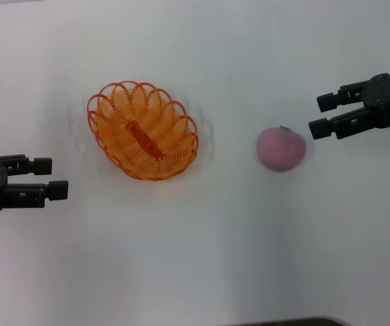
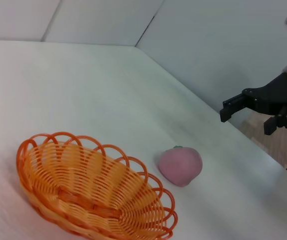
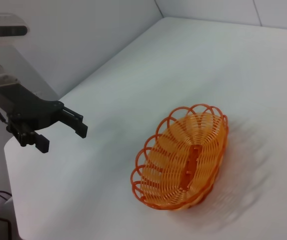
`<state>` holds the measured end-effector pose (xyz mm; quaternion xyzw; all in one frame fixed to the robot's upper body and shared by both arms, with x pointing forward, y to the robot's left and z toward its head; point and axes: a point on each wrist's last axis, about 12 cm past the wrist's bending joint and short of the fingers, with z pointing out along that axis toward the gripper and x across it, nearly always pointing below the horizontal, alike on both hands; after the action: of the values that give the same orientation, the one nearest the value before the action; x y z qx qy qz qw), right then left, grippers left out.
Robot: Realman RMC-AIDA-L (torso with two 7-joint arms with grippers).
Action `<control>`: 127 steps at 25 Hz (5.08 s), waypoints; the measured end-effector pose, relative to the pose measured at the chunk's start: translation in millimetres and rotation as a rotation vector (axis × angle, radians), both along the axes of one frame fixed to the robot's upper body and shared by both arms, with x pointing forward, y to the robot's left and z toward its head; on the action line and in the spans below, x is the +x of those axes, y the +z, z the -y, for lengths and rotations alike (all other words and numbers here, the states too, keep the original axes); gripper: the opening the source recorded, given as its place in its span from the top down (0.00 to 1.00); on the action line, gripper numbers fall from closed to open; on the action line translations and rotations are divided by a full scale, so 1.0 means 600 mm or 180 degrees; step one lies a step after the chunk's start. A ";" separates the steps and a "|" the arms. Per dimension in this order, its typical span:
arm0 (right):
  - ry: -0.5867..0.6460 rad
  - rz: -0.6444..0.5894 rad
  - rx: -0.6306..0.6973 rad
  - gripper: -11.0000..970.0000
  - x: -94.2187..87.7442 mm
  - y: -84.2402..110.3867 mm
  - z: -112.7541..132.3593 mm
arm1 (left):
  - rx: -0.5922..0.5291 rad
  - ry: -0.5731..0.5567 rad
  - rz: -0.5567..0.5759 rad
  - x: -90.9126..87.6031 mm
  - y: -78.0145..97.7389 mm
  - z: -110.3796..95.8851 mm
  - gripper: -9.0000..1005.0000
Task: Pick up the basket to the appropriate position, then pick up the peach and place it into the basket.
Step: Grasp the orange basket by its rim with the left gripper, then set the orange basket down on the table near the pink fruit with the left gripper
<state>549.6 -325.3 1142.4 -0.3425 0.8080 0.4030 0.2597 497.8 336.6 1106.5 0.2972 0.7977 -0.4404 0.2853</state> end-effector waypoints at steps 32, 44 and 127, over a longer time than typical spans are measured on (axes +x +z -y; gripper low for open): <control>0.0002 0.0020 0.0004 0.04 0.005 0.001 -0.005 | -0.0507 0.0705 0.0379 0.042 0.010 0.002 0.16; -0.0015 0.0024 0.0000 0.04 0.007 -0.001 -0.007 | 0.0193 0.1219 0.0323 0.140 0.006 0.081 0.16; -0.0101 0.0133 -0.0013 0.05 0.016 -0.003 -0.012 | 0.0416 0.1995 -0.1560 0.101 -0.013 0.070 0.86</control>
<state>559.5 -318.2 1140.6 -0.3386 0.8085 0.3899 0.2823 558.3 294.9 1099.0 -0.0567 0.9204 -0.3383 0.1876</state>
